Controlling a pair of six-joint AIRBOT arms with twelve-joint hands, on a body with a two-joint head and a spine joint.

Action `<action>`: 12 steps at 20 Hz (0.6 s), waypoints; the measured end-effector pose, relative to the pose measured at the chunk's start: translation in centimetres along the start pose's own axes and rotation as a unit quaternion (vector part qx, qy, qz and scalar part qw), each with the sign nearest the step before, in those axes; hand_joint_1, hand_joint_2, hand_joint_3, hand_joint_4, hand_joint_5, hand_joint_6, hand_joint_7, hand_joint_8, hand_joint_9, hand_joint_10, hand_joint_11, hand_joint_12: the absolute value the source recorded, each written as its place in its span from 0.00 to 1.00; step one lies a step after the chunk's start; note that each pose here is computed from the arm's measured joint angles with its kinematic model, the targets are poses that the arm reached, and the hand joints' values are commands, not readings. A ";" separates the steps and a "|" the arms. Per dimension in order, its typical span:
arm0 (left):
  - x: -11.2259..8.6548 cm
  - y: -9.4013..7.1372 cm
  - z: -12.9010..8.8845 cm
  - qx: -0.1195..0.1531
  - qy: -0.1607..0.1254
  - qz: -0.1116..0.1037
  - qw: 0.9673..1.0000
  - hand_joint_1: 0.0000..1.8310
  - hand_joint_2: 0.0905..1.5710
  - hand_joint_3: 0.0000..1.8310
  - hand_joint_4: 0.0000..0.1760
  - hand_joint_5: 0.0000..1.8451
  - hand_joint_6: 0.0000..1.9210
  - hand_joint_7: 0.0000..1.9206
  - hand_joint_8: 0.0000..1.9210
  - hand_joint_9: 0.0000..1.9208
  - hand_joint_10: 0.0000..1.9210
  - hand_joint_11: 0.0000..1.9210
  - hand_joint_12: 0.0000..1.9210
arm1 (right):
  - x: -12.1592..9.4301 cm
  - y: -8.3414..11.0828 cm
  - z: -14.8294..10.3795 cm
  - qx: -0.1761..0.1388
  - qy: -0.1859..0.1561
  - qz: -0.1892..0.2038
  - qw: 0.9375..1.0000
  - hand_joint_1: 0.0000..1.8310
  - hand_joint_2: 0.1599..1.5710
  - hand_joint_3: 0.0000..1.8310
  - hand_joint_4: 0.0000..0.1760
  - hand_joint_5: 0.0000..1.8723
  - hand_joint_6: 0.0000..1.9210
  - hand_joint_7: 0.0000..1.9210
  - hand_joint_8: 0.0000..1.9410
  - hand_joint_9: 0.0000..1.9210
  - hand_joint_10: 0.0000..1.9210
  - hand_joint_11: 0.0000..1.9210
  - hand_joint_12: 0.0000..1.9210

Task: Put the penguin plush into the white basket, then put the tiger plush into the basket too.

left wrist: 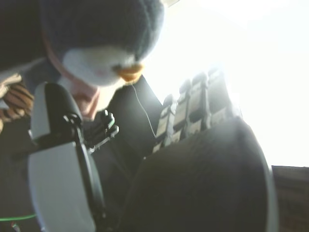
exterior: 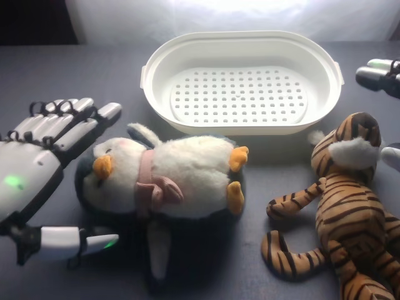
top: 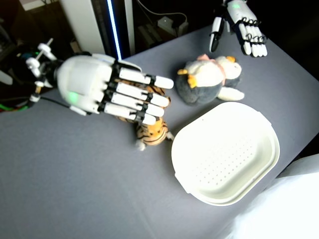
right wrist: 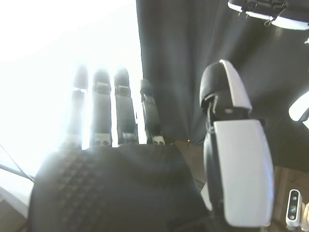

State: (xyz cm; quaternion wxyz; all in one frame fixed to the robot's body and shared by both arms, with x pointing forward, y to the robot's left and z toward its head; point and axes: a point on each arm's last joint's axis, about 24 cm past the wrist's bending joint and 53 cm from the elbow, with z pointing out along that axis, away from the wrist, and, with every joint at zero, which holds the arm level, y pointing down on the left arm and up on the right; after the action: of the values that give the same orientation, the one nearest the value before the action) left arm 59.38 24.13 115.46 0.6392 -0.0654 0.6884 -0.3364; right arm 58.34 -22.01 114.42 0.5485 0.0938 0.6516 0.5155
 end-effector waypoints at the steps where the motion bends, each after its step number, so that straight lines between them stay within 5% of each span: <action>1: 0.0 0.2 0.5 0.000 0.006 0.007 1.000 0.46 0.44 0.01 1.00 0.00 0.00 0.00 0.00 0.00 0.00 0.00 0.00 | 0.0 0.0 0.0 0.000 0.001 0.000 1.000 0.41 0.79 0.00 0.00 0.18 0.00 0.13 0.00 0.14 0.00 0.08 0.21; 6: 1.5 1.6 3.0 -0.026 0.046 0.054 0.997 0.47 0.39 0.00 1.00 0.00 0.00 0.00 0.00 0.00 0.00 0.00 0.00 | 0.1 0.0 0.0 -0.002 0.005 0.001 1.000 0.39 0.80 0.00 0.00 0.19 0.00 0.13 0.00 0.15 0.00 0.11 0.18; 11: 3.5 4.2 4.2 -0.057 0.091 0.058 0.993 0.48 0.42 0.00 1.00 0.00 0.00 0.06 0.00 0.07 0.00 0.05 0.04 | -0.1 -0.2 0.0 0.002 0.002 0.000 1.000 0.41 0.80 0.00 0.00 0.20 0.00 0.13 0.00 0.15 0.00 0.12 0.18; 12: 3.5 4.5 4.5 -0.060 0.093 0.060 0.992 0.50 0.48 0.00 0.53 0.14 0.01 0.19 0.01 0.18 0.01 0.03 0.31 | -0.2 -0.3 0.0 0.002 0.001 0.000 1.000 0.40 0.80 0.00 0.00 0.20 0.00 0.13 0.00 0.16 0.00 0.13 0.18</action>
State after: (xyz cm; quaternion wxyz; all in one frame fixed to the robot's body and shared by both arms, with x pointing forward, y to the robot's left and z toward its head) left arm 64.42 24.02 110.23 0.5861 -0.0309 0.7666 -0.2603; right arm 58.56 -22.24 114.36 0.5478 0.0945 0.6532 0.5141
